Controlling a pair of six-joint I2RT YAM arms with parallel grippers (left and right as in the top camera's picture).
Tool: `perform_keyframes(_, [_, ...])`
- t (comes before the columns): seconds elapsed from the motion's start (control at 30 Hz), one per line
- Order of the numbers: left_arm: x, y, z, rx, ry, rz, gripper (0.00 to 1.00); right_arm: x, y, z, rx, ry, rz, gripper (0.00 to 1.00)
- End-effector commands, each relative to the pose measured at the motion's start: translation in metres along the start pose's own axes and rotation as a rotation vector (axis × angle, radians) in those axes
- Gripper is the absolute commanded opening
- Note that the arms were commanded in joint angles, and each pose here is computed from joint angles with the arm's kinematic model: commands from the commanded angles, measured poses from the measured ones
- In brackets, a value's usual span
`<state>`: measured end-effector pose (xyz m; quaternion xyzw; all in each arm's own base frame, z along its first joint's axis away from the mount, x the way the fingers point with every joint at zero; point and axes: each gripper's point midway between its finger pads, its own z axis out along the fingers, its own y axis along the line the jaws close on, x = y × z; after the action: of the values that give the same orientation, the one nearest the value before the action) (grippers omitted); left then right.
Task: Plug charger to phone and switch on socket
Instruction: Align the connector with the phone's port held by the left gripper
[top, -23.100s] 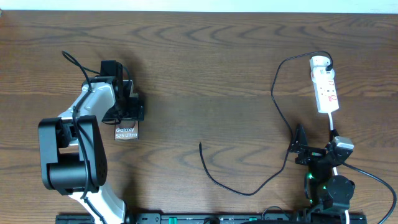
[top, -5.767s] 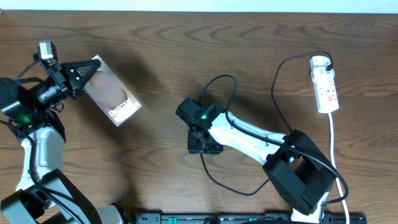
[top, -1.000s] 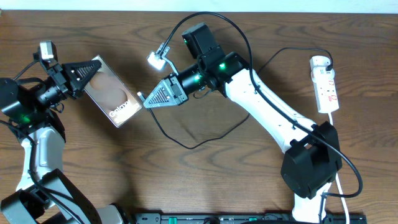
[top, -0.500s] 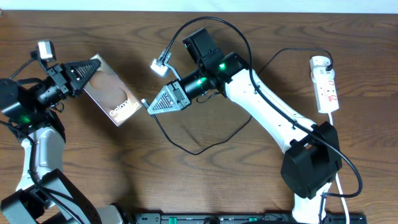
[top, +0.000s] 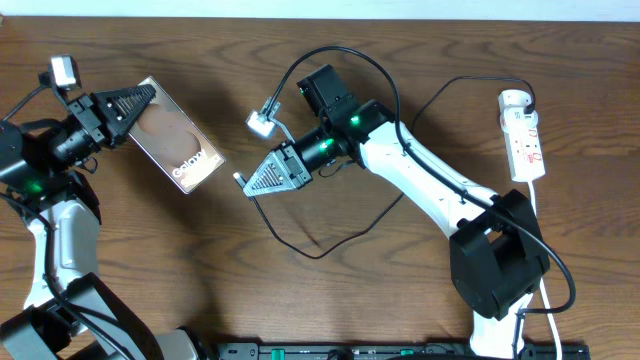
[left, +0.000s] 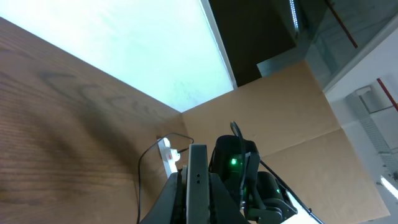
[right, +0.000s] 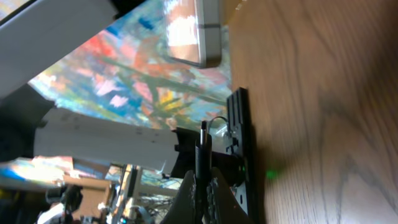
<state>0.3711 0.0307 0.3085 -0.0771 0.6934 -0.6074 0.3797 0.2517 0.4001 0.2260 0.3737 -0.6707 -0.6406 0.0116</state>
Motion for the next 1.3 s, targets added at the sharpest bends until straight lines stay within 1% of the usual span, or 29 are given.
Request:
perform_keyframes(0.0, [-0.009, -0.014, 0.002, 0.005, -0.014, 0.031, 0.07, 0.006, 0.031, 0.003, -0.207, 0.017, -0.154, 0.01])
perform_keyframes(0.07, [-0.008, -0.014, 0.002, 0.006, -0.009, 0.032, 0.07, 0.008, 0.034, 0.008, -0.221, 0.023, -0.193, 0.01])
perform_keyframes(0.3, [-0.007, -0.014, 0.002, 0.008, 0.0, 0.032, 0.07, 0.012, 0.033, 0.016, -0.232, 0.038, -0.21, 0.01])
perform_keyframes(0.67, [-0.002, -0.015, 0.002, 0.012, 0.026, 0.033, 0.07, 0.022, -0.012, 0.027, -0.23, 0.05, -0.117, 0.01])
perform_keyframes(0.77, [-0.001, -0.016, 0.002, 0.015, 0.036, 0.042, 0.07, 0.02, -0.012, 0.028, -0.231, 0.049, -0.134, 0.01])
perform_keyframes(0.87, [0.003, -0.02, 0.001, 0.023, 0.06, 0.084, 0.07, 0.019, -0.012, 0.028, -0.232, 0.048, -0.137, 0.01])
perform_keyframes(1.27, [0.01, -0.024, 0.014, 0.041, 0.091, 0.082, 0.07, 0.012, -0.01, 0.031, -0.236, 0.049, -0.177, 0.01])
